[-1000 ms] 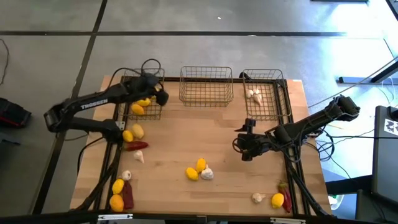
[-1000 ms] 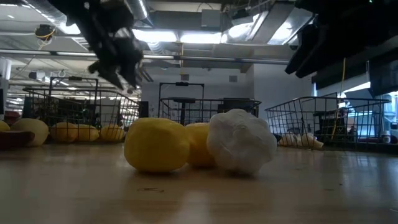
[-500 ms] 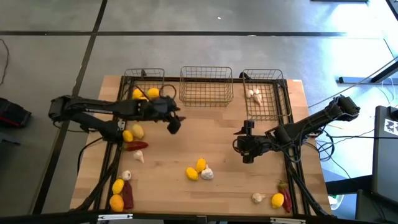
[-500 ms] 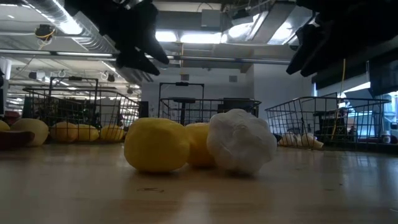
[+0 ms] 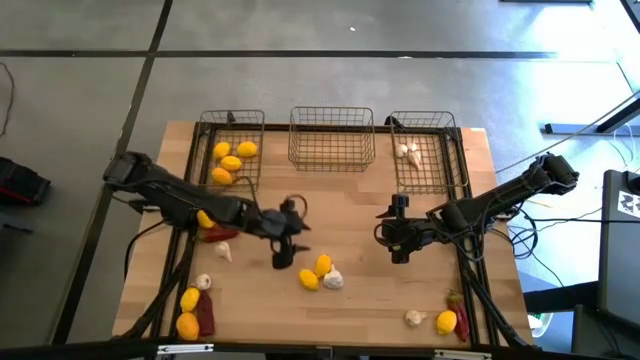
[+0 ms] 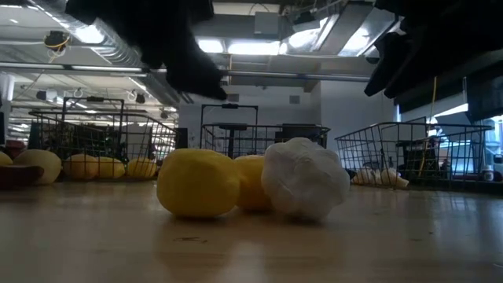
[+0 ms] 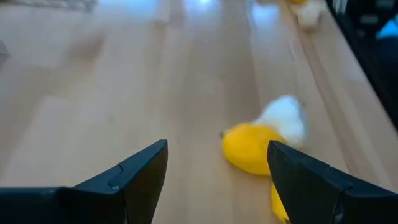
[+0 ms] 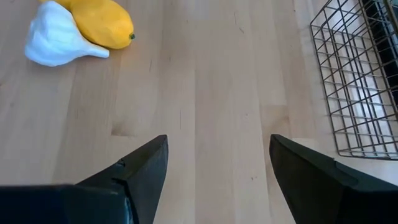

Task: Sort produce into baskets
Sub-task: Put the yellow lemon into the left gold wire basket

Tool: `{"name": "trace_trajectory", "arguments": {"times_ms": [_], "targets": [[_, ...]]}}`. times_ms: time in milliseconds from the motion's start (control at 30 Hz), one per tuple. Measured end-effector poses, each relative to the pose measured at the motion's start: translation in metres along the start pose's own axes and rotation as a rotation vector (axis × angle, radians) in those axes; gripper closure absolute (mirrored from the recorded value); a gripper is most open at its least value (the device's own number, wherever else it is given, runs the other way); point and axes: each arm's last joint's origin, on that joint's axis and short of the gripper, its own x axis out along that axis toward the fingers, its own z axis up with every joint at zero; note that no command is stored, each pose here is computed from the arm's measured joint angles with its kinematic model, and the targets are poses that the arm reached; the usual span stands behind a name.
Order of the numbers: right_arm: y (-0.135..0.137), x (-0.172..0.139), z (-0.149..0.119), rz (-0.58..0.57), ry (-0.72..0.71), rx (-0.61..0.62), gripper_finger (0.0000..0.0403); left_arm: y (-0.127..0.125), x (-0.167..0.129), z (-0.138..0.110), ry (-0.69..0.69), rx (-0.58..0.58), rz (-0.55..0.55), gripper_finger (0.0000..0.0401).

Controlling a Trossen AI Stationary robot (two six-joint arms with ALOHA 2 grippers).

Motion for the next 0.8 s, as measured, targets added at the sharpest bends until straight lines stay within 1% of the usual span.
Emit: {"name": "trace_trajectory", "arguments": {"times_ms": [100, 167, 267, 400, 500, 600, 700, 800], "targets": [[0.000, 0.000, 0.000, 0.000, 0.000, -0.001, 0.0127, -0.013, 0.016, -0.012, 0.029, 0.008, -0.028, 0.0129], [0.000, 0.000, 0.000, 0.001, 0.002, -0.002, 0.0127, -0.023, 0.024, -0.018, 0.037, 0.020, -0.075, 0.0129], [0.000, 0.000, -0.001, 0.006, 0.011, -0.021, 0.0127, -0.038, 0.032, -0.025, 0.031, 0.035, -0.137, 0.0129], [0.000, 0.000, -0.003, 0.004, 0.026, -0.043, 0.0127, -0.052, 0.036, -0.030, -0.004, 0.071, -0.181, 0.0129], [0.000, 0.000, -0.003, 0.004, 0.027, -0.061, 0.0127, -0.056, 0.042, -0.037, 0.019, 0.090, -0.183, 0.0129], [0.000, 0.000, -0.003, 0.004, 0.027, -0.062, 0.0127, -0.056, 0.051, -0.047, 0.062, 0.067, -0.177, 0.0129], [-0.001, 0.000, -0.003, -0.005, 0.026, -0.063, 0.0127, -0.057, 0.057, -0.055, 0.111, 0.051, -0.212, 0.0129], [-0.001, 0.000, -0.003, -0.010, 0.025, -0.062, 0.0127, -0.057, 0.061, -0.060, 0.130, 0.052, -0.215, 0.0135]]}}
